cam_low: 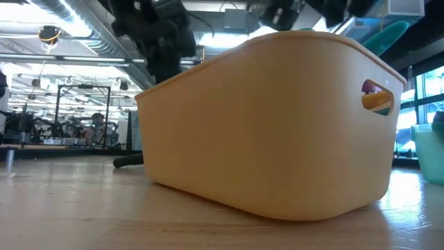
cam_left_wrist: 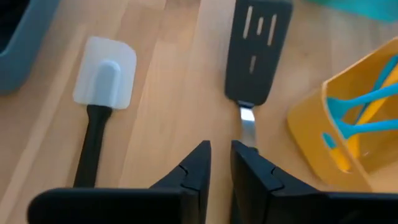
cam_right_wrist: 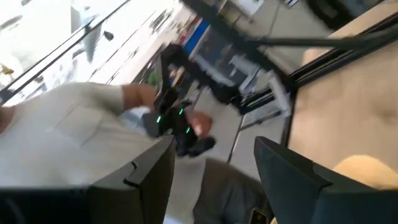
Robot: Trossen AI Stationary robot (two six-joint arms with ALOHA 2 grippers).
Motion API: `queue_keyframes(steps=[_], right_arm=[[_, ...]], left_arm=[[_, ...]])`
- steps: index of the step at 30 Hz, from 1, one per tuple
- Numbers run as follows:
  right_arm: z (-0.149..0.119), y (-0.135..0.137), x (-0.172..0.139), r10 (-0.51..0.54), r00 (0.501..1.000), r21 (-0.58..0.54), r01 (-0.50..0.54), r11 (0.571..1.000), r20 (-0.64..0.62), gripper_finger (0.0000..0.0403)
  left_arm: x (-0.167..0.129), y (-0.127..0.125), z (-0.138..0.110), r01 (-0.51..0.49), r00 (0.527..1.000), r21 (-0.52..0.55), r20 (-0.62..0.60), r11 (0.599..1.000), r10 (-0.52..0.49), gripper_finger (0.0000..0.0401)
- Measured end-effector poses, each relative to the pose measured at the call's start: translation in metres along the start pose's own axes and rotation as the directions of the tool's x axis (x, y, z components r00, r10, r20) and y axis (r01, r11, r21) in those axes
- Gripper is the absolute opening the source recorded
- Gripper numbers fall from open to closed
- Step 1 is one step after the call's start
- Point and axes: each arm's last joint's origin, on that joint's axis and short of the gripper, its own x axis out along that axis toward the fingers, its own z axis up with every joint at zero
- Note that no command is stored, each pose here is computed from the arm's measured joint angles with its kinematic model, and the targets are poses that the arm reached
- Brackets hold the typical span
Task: Pick & Place Kitchen Items
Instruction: Put the small white spatula into the yellow bin
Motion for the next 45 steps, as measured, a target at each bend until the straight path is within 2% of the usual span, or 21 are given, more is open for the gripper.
queue_keyframes(steps=[4,7,8,11,14,16,19,22,26,31,35,39,45], right_arm=[[-0.015,-0.003,-0.012,-0.062,0.997,0.016,0.061,0.998,0.05,0.0222],[-0.024,-0.019,-0.027,-0.242,0.968,0.063,0.237,0.969,0.071,0.0222],[-0.026,-0.027,-0.032,-0.337,0.938,0.091,0.33,0.94,0.078,0.0222],[-0.034,-0.049,-0.045,-0.584,0.809,0.148,0.57,0.808,0.072,0.0222],[-0.031,-0.074,-0.057,-0.691,0.719,0.197,0.669,0.717,0.074,0.0222],[-0.027,-0.09,-0.062,-0.728,0.682,0.276,0.688,0.671,0.071,0.0222],[-0.019,-0.107,-0.063,-0.752,0.657,0.344,0.694,0.633,0.057,0.0215],[-0.009,-0.125,-0.056,-0.751,0.659,0.409,0.679,0.609,0.025,0.0195],[0.006,-0.145,-0.041,-0.724,0.69,0.504,0.63,0.591,-0.014,0.0155],[0.012,-0.169,-0.031,-0.738,0.67,0.579,0.634,0.512,-0.08,0.0112],[0.012,-0.183,-0.038,-0.77,0.63,0.607,0.654,0.452,-0.105,0.0096],[0.013,-0.189,-0.051,-0.824,0.558,0.627,0.679,0.383,-0.101,0.0094],[0.018,-0.193,-0.065,-0.868,0.492,0.645,0.686,0.337,-0.07,0.0094]], left_arm=[[0.014,0.005,-0.003,-0.003,0.999,0.016,-0.051,1.0,0.004,0.0071],[0.018,0.008,-0.005,-0.009,0.998,0.002,-0.07,1.0,0.009,0.008],[0.019,0.009,-0.006,-0.023,0.997,-0.005,-0.079,1.0,0.023,0.0082],[0.019,0.01,-0.006,-0.054,0.995,-0.005,-0.085,0.999,0.053,0.0086],[0.019,0.011,-0.007,-0.082,0.992,-0.008,-0.097,0.997,0.081,0.0086],[0.018,0.013,-0.009,-0.118,0.987,-0.009,-0.114,0.993,0.117,0.0086],[0.017,0.017,-0.013,-0.175,0.974,-0.009,-0.149,0.985,0.171,0.0086],[0.015,0.021,-0.016,-0.202,0.964,-0.048,-0.186,0.978,0.19,0.0086],[0.012,0.027,-0.018,-0.211,0.962,-0.125,-0.203,0.97,0.183,0.0086],[0.011,0.029,-0.02,-0.22,0.958,-0.166,-0.22,0.961,0.182,0.0086],[0.011,0.028,-0.021,-0.222,0.956,-0.167,-0.231,0.961,0.18,0.0086],[0.011,0.028,-0.021,-0.222,0.956,-0.168,-0.233,0.961,0.18,0.0086],[0.011,0.029,-0.021,-0.23,0.959,-0.286,-0.231,0.93,0.167,0.0086]])
